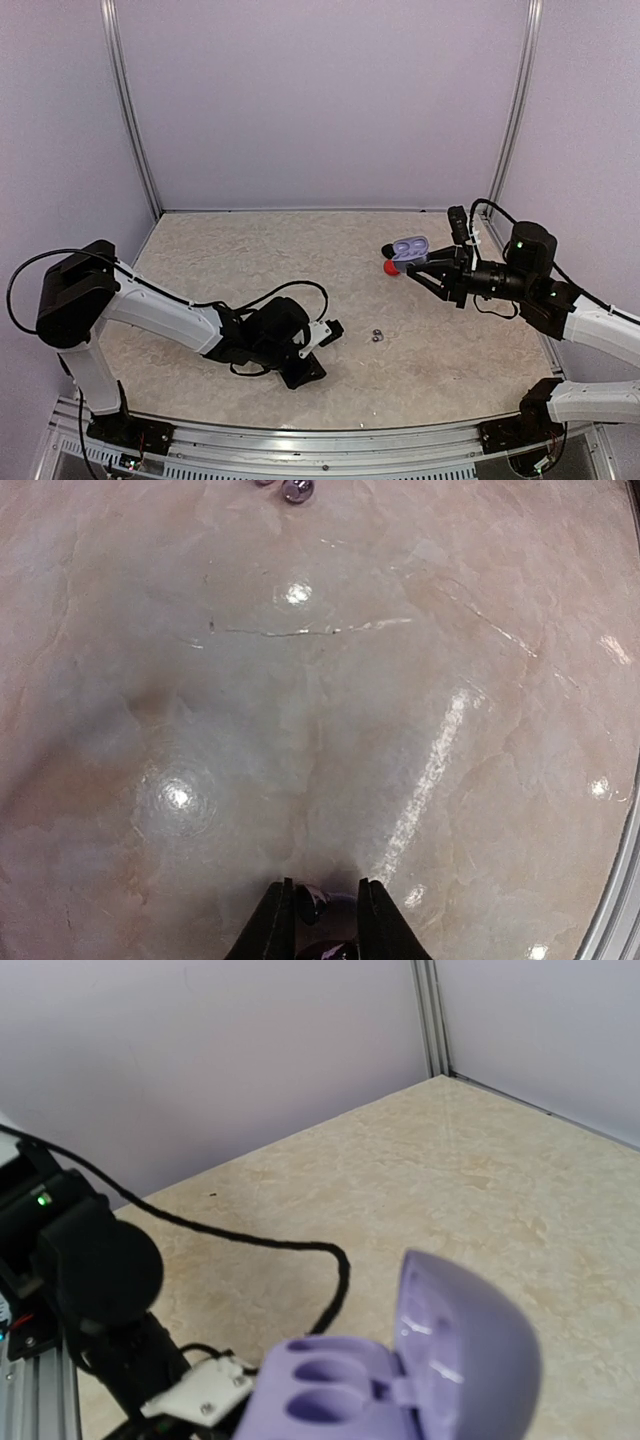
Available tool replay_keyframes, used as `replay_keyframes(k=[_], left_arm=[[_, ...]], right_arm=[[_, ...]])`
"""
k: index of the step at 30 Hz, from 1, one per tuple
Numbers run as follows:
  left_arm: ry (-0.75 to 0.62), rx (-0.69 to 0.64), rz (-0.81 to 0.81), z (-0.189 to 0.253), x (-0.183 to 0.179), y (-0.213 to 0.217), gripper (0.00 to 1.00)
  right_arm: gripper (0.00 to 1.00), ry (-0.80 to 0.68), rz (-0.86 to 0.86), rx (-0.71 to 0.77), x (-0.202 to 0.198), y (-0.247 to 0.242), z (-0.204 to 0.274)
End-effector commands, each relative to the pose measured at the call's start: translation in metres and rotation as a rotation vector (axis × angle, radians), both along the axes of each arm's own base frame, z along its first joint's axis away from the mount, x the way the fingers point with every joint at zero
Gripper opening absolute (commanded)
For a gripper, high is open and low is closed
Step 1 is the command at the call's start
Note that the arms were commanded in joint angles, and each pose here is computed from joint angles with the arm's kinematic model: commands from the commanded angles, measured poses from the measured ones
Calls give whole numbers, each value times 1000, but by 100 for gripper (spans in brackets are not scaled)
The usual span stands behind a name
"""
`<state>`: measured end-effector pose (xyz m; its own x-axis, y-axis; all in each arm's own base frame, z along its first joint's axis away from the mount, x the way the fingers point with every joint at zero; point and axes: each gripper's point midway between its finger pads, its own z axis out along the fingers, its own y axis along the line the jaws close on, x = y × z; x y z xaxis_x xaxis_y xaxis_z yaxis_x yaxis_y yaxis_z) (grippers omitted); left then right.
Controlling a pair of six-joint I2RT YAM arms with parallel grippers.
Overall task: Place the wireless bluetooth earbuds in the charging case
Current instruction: Move the left earbud to the center of the board.
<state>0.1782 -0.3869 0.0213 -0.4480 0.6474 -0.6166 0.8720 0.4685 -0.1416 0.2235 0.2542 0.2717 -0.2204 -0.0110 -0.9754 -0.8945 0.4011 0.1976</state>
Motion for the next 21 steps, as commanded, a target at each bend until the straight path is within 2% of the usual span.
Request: replay_keyframes(k=[1,4,7,10,14,21], left_arm=[[-120,-18,-89,9,9,-19,31],[-196,19,-113,11,13,-14,44],[-249,37,-73,18,24,-5,51],[-255,14,-8,27,27,5,52],[-231,-92,89,47,22,20,52],[-107,-274,223,70,3,34,47]], right_arm=[[10,-13,-4,19,-1,-3,3],[11,-13,0,17,-1,-3,2],[10,-14,3,13,-2,-3,2],[10,-17,-3,9,-1,-3,2],[11,-16,-8,7,-2,-5,1],[11,-11,-6,6,-2,-5,0]])
